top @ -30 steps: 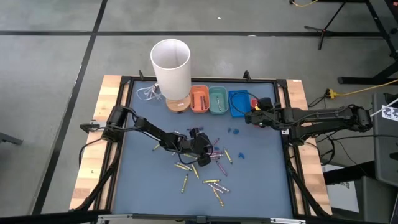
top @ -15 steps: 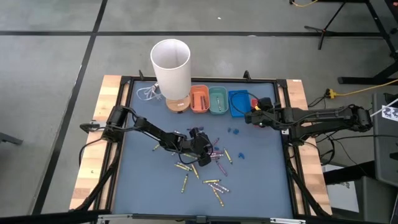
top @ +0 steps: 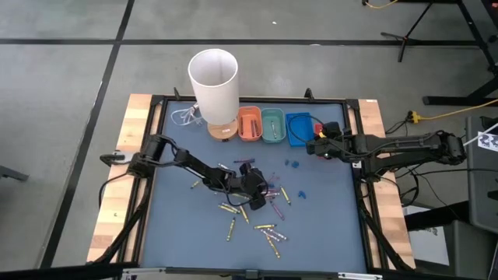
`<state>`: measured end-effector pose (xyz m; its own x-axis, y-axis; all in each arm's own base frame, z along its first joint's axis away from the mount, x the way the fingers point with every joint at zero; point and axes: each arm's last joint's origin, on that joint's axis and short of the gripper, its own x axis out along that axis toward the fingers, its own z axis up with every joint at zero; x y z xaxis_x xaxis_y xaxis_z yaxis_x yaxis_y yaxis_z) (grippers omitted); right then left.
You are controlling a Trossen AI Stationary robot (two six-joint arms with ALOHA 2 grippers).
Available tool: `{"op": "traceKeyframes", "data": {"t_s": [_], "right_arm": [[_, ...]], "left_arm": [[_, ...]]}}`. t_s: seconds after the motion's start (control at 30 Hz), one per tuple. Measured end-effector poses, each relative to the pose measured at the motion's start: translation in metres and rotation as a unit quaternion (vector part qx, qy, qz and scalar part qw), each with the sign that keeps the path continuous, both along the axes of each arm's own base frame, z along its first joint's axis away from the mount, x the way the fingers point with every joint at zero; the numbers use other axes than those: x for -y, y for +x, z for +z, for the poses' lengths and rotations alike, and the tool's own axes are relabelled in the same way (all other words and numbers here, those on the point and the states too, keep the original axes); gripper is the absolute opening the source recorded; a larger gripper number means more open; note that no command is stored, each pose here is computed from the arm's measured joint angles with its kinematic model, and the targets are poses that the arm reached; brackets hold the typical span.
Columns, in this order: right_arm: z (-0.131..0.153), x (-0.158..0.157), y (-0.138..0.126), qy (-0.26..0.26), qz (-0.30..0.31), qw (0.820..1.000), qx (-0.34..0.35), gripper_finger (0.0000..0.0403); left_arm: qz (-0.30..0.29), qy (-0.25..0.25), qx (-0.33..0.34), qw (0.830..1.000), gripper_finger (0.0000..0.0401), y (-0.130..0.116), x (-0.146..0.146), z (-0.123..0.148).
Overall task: Sort crayons
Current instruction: Put the purple crayon into the light orange bin
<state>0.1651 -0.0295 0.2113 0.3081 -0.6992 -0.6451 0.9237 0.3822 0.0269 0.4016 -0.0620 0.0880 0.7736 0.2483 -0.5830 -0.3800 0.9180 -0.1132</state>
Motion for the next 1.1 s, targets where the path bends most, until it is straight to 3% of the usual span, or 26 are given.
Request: {"op": "traceKeyframes", "data": {"t_s": [0.43,0.8,1.1], "right_arm": [[0.0,0.0,0.0,0.0,0.0,1.0,0.0,0.0172],[0.0,0.0,0.0,0.0,0.0,1.0,0.0,0.0172],[0.0,0.0,0.0,0.0,0.0,1.0,0.0,0.0172]], "left_arm": [[0.006,0.012,-0.017,1.0,0.009,0.0012,-0.0007,-0.0048],[0.011,0.016,-0.019,1.0,0.0009,0.0004,-0.0018,-0.004],[0.02,0.02,-0.01,1.0,0.0013,0.0005,-0.0046,0.0022]]}}
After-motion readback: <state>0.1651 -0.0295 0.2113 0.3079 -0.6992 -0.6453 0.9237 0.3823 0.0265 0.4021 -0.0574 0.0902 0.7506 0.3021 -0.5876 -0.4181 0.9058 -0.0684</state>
